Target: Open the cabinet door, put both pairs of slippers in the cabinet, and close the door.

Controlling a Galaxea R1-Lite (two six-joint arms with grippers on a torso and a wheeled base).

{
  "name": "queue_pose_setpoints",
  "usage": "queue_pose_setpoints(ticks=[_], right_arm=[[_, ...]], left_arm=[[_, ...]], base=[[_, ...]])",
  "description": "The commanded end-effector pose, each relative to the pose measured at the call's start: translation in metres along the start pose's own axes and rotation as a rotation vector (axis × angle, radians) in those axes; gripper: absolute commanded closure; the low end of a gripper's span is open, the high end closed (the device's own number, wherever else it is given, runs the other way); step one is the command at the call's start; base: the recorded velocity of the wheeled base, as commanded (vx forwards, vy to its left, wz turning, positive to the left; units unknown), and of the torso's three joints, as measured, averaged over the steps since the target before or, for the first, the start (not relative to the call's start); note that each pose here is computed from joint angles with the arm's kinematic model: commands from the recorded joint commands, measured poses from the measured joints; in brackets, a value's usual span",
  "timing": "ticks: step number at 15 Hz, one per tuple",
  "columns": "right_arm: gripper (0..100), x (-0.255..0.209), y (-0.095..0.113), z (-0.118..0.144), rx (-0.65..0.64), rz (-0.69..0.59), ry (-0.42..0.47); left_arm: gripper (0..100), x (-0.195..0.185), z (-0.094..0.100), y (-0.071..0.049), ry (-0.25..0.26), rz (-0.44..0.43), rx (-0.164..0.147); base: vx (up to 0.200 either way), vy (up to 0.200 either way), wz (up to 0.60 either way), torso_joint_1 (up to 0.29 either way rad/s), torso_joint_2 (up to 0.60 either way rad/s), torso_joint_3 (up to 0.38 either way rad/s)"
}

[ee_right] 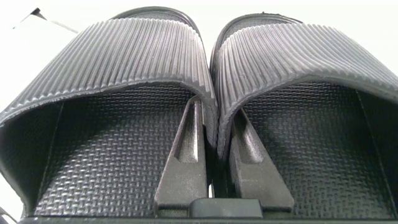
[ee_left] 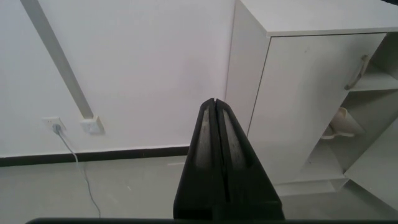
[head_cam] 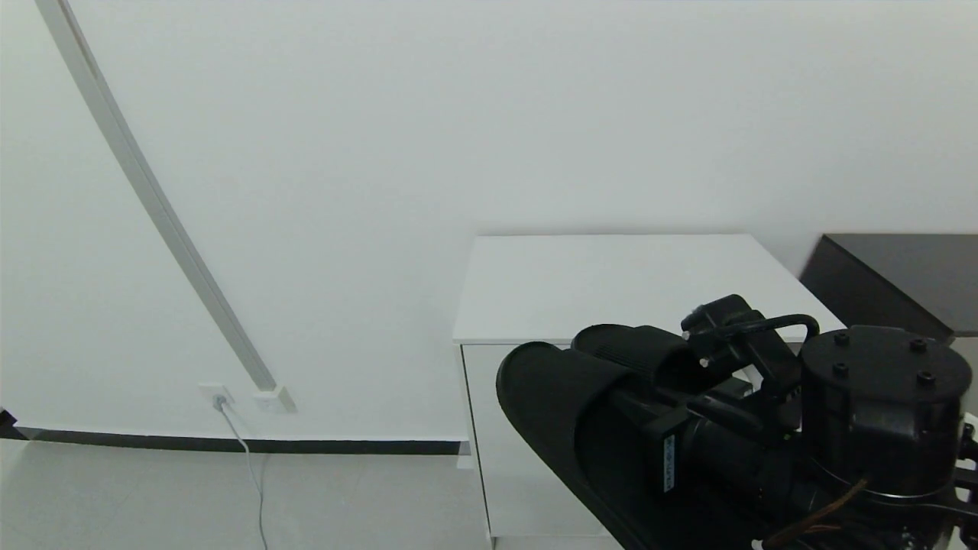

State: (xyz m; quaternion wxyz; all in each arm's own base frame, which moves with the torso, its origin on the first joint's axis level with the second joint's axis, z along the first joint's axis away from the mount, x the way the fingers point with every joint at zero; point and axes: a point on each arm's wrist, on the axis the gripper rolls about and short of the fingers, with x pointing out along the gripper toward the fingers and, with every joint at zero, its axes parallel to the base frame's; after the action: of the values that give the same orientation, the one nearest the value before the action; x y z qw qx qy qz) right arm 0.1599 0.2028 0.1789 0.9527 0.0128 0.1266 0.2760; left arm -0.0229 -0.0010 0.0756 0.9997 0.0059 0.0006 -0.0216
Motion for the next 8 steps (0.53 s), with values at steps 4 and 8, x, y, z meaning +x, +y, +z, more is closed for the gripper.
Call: queue_pose_setpoints(ticks=[4,8], right_arm=[[100,0.0010,0.0008,-0.0023,-0.004,0.001,0.009],[100,0.0013,0.0007,-0.0030,-0.005,0.001,0.012]], left_arm=[[100,0.0000,0.0000,0.0000,0.000,0.000,0.000],[100,0.0001,0.0000,0.0000,0.002,0.000,-0.001]], base=[[0.000,-0.050,0.00,0.001,0.00,0.001],[0.000,-0.200,0.00,0.002,0.00,0.004]])
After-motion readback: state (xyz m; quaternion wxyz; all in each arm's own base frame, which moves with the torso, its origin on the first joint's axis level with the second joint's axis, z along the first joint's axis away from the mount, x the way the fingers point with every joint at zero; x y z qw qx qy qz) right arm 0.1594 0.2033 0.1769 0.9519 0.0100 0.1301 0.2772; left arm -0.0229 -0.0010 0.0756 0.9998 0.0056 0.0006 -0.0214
